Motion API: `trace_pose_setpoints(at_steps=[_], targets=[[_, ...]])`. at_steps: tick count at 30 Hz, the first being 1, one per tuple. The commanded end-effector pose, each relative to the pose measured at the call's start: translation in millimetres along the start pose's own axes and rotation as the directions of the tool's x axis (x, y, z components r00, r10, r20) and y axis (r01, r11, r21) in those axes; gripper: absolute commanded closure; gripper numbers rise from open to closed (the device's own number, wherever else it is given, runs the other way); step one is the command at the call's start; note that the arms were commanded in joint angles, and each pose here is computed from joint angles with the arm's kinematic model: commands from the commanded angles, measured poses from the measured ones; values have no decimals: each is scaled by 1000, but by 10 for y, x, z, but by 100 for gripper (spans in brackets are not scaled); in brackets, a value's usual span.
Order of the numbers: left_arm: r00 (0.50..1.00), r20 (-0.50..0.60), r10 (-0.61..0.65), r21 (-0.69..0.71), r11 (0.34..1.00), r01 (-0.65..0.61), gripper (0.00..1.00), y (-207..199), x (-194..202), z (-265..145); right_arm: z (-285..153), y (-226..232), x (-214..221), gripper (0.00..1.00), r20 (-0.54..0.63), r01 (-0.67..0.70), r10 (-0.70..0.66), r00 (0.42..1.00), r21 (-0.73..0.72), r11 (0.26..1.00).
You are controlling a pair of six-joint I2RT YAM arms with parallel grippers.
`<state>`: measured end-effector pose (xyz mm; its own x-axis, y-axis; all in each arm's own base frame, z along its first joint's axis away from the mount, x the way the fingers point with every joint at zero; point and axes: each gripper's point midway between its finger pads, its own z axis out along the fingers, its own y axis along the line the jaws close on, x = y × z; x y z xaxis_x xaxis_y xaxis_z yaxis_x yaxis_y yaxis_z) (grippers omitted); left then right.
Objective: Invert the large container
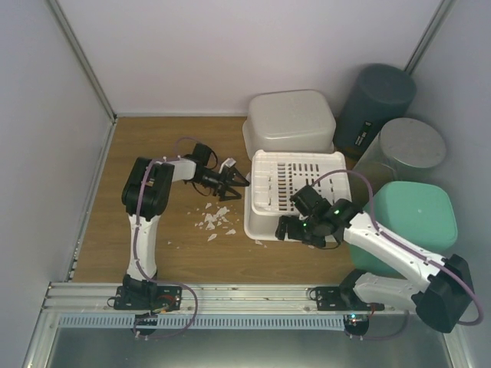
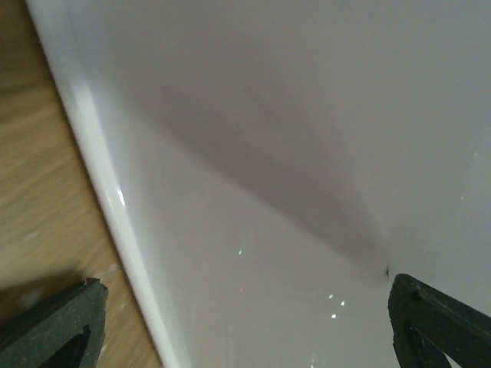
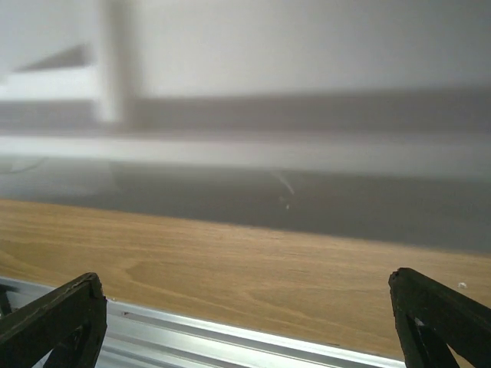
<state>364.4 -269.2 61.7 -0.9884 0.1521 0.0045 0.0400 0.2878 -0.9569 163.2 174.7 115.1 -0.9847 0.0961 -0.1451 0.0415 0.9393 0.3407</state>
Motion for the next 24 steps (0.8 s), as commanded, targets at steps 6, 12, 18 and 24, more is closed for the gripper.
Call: trace_pose_setpoints(at_steps=[6,12,18,24], targets=[[996,-83,39,-39,998,-42,1,-76,-75,419,176,-46,-253,0,126,-117,103,987,113,987],[997,-55,57,-35,998,-59,1,-147,-41,302,181,-47,-433,0,169,-81,50,984,180,980],[994,16,104,-43,994,-103,1,-316,-115,-46,318,-58,-557,0,171,-23,-18,985,234,972],[953,131,272,-158,955,-251,1,-689,-337,-553,382,52,-804,0,180,64,-117,977,274,960]])
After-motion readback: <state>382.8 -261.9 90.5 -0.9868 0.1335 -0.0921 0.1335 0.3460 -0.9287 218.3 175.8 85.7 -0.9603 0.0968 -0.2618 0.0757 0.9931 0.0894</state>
